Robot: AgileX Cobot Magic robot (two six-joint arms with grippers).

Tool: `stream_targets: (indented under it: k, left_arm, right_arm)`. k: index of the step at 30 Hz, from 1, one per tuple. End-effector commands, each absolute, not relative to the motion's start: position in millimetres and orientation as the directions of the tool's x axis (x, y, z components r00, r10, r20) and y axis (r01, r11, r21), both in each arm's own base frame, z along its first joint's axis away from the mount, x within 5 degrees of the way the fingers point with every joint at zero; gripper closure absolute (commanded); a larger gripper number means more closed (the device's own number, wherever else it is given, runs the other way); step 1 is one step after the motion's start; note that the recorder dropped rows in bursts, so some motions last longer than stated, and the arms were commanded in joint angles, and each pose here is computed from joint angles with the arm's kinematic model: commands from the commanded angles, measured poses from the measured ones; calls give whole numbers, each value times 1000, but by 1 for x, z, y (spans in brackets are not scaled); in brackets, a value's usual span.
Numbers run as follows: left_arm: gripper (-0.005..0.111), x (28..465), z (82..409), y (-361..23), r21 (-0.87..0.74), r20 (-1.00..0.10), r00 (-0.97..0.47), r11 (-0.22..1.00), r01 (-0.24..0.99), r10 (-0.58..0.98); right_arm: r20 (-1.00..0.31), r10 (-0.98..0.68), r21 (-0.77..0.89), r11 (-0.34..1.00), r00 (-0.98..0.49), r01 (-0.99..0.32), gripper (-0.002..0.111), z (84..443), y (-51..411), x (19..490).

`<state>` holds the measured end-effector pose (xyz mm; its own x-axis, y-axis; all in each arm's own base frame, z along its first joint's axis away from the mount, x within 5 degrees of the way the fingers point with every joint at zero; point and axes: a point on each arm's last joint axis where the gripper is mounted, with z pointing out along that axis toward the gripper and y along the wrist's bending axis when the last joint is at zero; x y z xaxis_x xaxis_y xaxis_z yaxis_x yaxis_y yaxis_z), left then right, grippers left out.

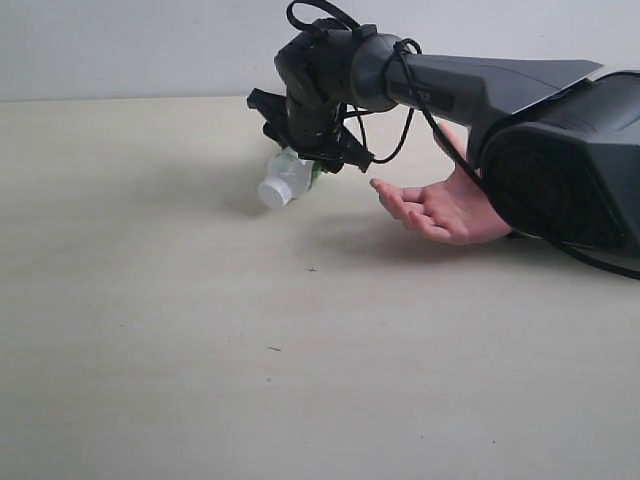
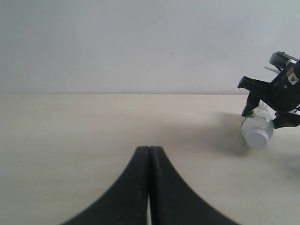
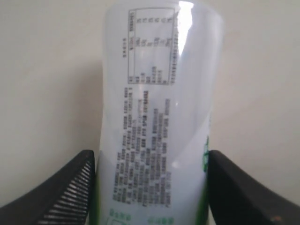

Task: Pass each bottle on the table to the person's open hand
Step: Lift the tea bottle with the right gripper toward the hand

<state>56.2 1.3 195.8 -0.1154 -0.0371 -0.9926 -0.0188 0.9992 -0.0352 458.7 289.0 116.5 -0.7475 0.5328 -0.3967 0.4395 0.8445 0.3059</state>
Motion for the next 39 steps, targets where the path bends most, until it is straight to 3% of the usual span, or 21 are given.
stream_targets:
  k: [1, 9, 17, 21, 24, 31, 39]
  left_arm:
    - [107, 56, 195, 1, -33, -993, -110, 999, -19, -35]
    - [107, 56, 195, 1, -33, -993, -110, 999, -19, -35]
    - [107, 56, 195, 1, -33, -993, -110, 999, -19, -35]
    - [107, 56, 195, 1, -33, -993, -110, 999, -19, -35]
    - [107, 56, 195, 1, -33, -993, -110, 999, -19, -35]
    - [107, 56, 195, 1, -33, -993, -110, 999, -19, -35]
    - [107, 56, 195, 1, -33, -993, -110, 999, -19, -35]
  right_arm:
    - [-392, 472, 221, 881, -789, 418, 108, 120, 281, 456]
    - [-445, 393, 225, 919, -805, 325, 108, 164, 279, 453]
    - [-526, 231, 246, 962, -818, 114, 108, 208, 302, 436]
    - [-520, 61, 236, 969, -852, -75, 108, 230, 309, 423]
    - [-524, -33, 171, 975, -851, -142, 108, 247, 303, 416]
    - [-532, -149, 81, 971, -834, -226, 108, 278, 287, 400]
    - [-557, -165, 91, 962, -814, -257, 108, 279, 262, 364]
